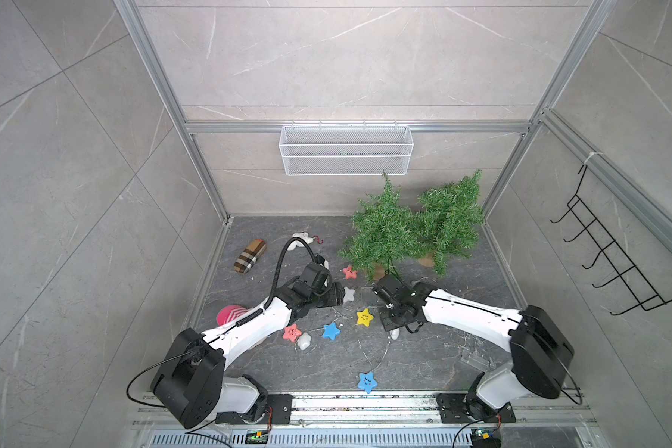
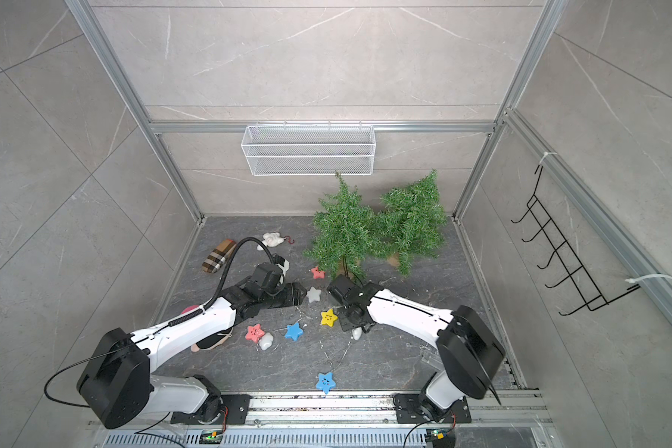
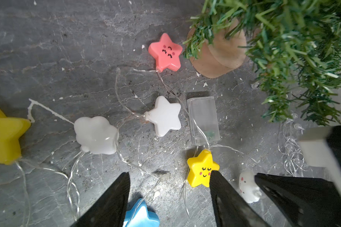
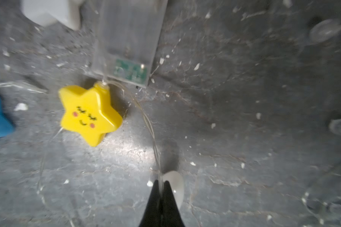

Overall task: Wrap string light around the christmas tree
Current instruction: Adjust the light string at the center of the board.

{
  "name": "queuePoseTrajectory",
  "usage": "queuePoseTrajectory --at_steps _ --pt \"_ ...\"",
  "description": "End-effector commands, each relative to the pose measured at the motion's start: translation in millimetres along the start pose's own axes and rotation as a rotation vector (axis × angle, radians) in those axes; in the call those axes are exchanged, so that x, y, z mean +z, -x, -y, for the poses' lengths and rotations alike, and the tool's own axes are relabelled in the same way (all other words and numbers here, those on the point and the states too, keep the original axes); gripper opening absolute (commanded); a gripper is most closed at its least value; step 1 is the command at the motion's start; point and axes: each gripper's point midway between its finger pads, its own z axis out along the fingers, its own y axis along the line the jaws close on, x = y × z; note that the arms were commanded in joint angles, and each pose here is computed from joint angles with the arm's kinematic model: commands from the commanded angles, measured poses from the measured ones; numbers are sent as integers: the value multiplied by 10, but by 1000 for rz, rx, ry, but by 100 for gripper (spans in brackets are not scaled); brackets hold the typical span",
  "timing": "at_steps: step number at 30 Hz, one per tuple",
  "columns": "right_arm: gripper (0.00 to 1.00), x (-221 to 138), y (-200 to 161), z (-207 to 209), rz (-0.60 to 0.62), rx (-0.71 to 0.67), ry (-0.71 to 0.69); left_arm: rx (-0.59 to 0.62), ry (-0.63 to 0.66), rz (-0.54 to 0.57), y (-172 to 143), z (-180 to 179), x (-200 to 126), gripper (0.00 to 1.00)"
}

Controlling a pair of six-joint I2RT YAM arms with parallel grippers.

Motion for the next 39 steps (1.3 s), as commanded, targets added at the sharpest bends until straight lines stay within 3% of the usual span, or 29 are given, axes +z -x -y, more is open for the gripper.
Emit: queuePoseTrajectory --at_steps 1,7,10,15,21,24,29,32,35,37,39 --pt "0 -563 232 61 101 -74 -3 111 -95 141 350 270 -207 66" --pt "0 -1027 486 -18 162 -162 36 249 -197 260 530 503 -326 64" --pt "0 -1250 640 -91 211 -180 74 287 -229 237 490 606 -287 65" --pt "0 -1158 622 -4 190 -145 25 324 -307 176 233 800 -186 65" --pt "0 -1019 500 509 151 9 -92 266 -189 110 20 564 0 65" --pt "0 -944 369 722 133 91 -116 243 -56 98 31 331 90 66" --pt "0 -719 118 994 52 170 -188 213 114 -49 -85 78 312 67" --pt "6 -571 -14 1004 7 196 -162 186 118 -85 -159 47 378 67" --pt "12 -452 -52 735 -5 195 -30 156 146 -133 -233 -35 440 66" --pt "19 -433 -92 701 -17 182 -43 135 165 -155 -269 -90 476 65" --pt "33 -491 -112 788 -18 146 -150 111 161 -164 -290 -114 513 65"
